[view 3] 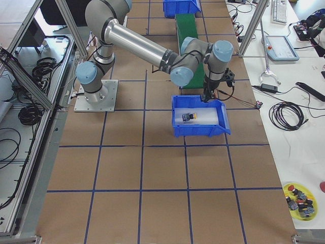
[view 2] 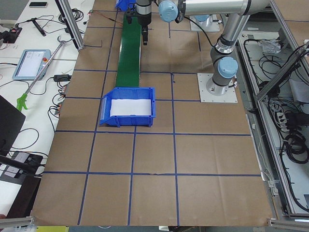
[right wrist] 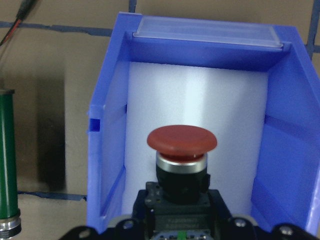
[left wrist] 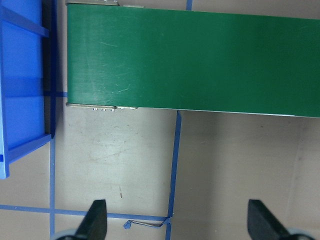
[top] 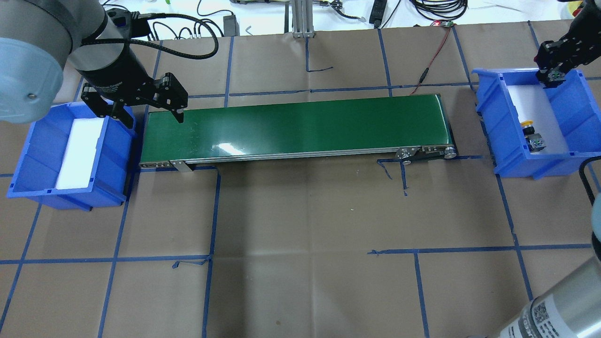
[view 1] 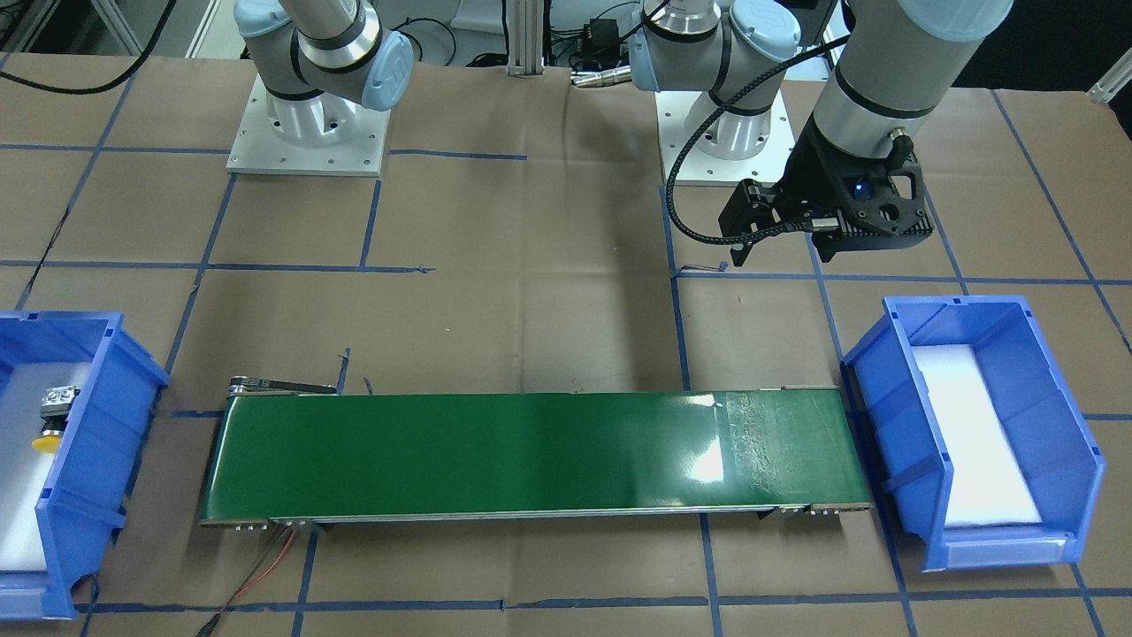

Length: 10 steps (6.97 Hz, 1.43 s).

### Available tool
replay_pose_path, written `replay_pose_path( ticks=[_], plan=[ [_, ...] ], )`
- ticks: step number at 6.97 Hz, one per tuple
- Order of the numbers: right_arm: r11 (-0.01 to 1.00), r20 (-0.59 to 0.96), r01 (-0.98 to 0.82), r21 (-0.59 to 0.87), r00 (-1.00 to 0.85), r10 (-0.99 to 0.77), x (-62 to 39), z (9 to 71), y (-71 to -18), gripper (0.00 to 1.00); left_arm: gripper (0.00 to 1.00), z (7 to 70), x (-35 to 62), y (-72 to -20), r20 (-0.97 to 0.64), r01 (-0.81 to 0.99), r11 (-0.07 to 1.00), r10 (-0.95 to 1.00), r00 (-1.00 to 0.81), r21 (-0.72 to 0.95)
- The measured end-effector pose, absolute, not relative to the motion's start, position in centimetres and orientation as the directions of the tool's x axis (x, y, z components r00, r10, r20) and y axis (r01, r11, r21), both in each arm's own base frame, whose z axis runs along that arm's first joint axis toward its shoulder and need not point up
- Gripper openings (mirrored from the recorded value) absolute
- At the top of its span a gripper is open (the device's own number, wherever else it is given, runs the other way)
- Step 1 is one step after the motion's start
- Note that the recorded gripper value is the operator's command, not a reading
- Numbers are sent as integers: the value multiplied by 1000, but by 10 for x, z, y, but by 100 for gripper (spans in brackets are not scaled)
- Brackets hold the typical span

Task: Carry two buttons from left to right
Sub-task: 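Lift the red button with the right gripper and carry it over the bin, then lower the red button into the bin and open the right gripper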

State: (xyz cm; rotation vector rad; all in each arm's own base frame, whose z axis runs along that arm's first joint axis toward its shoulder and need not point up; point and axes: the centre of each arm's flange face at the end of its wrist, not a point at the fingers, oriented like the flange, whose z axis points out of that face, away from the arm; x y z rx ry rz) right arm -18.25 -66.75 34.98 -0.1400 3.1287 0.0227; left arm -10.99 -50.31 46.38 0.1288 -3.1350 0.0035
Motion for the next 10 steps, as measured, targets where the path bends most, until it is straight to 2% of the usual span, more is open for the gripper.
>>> replay_pose_path(
  ticks=[6,7,8,9,10],
  plan=[
    [992,-66,-43,115,-997,-35,-198,251,-694,8,100,464,-110,-504,4,-84,996,-84,-996,-1],
    [991,-71,-42,126,-997,-34,-198,241,-694,15,100,464,-110,-504,4,-84,996,-84,-996,-2],
    [990,-72,-43,135,-997,-33,-199,234,-694,76,100,464,-110,-504,4,-84,996,-84,-996,-2],
    [990,-74,-42,137,-997,-32,-199,230,-695,95,100,464,-110,-504,4,-84,996,-84,-996,-3],
    [990,-78,-42,132,-996,-32,-199,229,-696,99,100,464,-110,-504,4,-84,996,-84,-996,-3]
  ],
)
